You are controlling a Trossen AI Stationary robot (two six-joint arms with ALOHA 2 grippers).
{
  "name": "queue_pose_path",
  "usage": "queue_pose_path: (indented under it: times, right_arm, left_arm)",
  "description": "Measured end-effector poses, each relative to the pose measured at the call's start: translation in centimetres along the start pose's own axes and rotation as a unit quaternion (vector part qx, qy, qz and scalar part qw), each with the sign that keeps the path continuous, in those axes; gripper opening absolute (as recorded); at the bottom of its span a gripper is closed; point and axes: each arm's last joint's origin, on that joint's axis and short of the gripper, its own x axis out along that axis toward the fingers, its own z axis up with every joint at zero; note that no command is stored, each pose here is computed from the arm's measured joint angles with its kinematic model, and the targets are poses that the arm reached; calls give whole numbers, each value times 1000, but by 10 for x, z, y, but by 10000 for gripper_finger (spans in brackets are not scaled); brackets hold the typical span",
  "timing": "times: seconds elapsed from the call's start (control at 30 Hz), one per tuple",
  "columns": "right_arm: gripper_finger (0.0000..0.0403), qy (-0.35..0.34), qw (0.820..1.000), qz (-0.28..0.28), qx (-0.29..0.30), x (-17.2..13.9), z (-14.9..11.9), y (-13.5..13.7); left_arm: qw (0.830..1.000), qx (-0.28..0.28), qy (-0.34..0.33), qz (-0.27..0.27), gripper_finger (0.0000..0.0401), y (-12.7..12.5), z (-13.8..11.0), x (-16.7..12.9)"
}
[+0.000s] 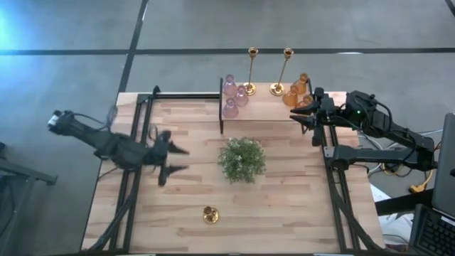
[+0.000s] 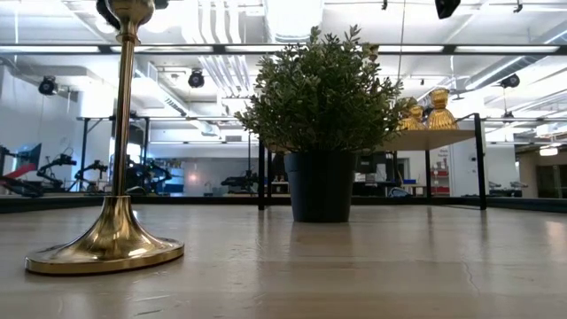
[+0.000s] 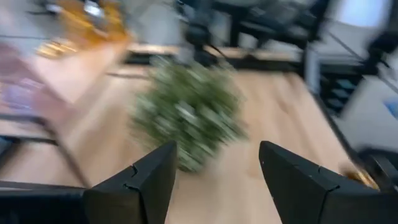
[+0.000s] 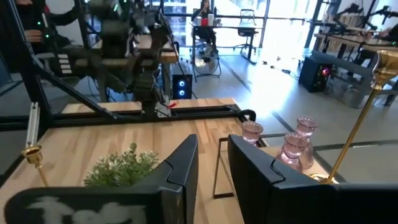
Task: Pick & Place candle stick holders
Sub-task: Put the small golden candle holder on the shelf
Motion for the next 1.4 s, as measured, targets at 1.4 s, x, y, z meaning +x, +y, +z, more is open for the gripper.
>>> queue_pose_path:
  times: [1.4]
  right_arm:
    - [73, -36, 999, -1, 17, -1, 7, 0]
  left_arm:
    - [968, 27, 106, -225, 234, -100, -120, 111]
